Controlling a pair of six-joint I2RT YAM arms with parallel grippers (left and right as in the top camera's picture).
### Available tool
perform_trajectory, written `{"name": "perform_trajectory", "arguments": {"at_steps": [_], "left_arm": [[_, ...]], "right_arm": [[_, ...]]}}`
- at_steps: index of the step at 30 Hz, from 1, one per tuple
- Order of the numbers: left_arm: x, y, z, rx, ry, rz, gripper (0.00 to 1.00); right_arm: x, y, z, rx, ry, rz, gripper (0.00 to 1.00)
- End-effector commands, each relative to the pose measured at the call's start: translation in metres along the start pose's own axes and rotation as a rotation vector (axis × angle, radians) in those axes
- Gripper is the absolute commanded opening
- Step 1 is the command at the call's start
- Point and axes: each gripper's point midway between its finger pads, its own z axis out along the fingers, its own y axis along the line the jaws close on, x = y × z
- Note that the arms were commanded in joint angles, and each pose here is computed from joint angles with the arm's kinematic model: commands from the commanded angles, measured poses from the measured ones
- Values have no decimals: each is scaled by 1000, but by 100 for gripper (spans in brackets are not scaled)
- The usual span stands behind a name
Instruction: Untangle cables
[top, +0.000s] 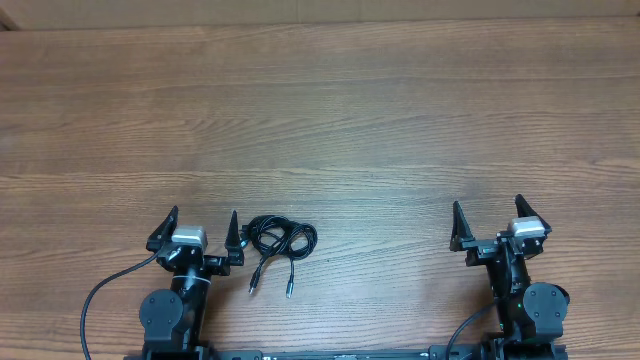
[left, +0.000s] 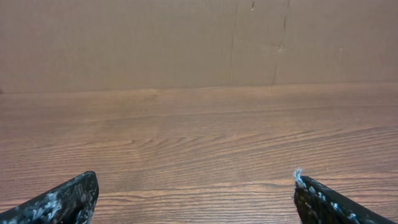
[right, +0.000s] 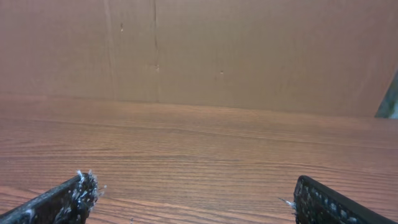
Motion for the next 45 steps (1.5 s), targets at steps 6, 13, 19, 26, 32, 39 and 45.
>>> {"name": "perform_trajectory", "arguments": {"at_steps": [6, 13, 19, 26, 32, 39, 45], "left_arm": [[0, 2, 0, -10, -2, -14, 100], [1, 2, 0, -10, -2, -14, 100], [1, 2, 0, -10, -2, -14, 100], [1, 2, 0, -11, -2, -14, 100], [0, 4, 0, -20, -6, -13, 100], [-3, 2, 0, -6, -15, -17, 100], [-1, -4, 0, 25, -6, -23, 100]], "right_arm": [[3, -1, 0, 5, 2, -1, 100], [3, -1, 0, 5, 2, -1, 100], [3, -1, 0, 5, 2, -1, 100], [3, -1, 0, 5, 2, -1, 100], [3, -1, 0, 5, 2, -1, 100], [3, -1, 0, 5, 2, -1, 100], [3, -1, 0, 5, 2, -1, 100]]}}
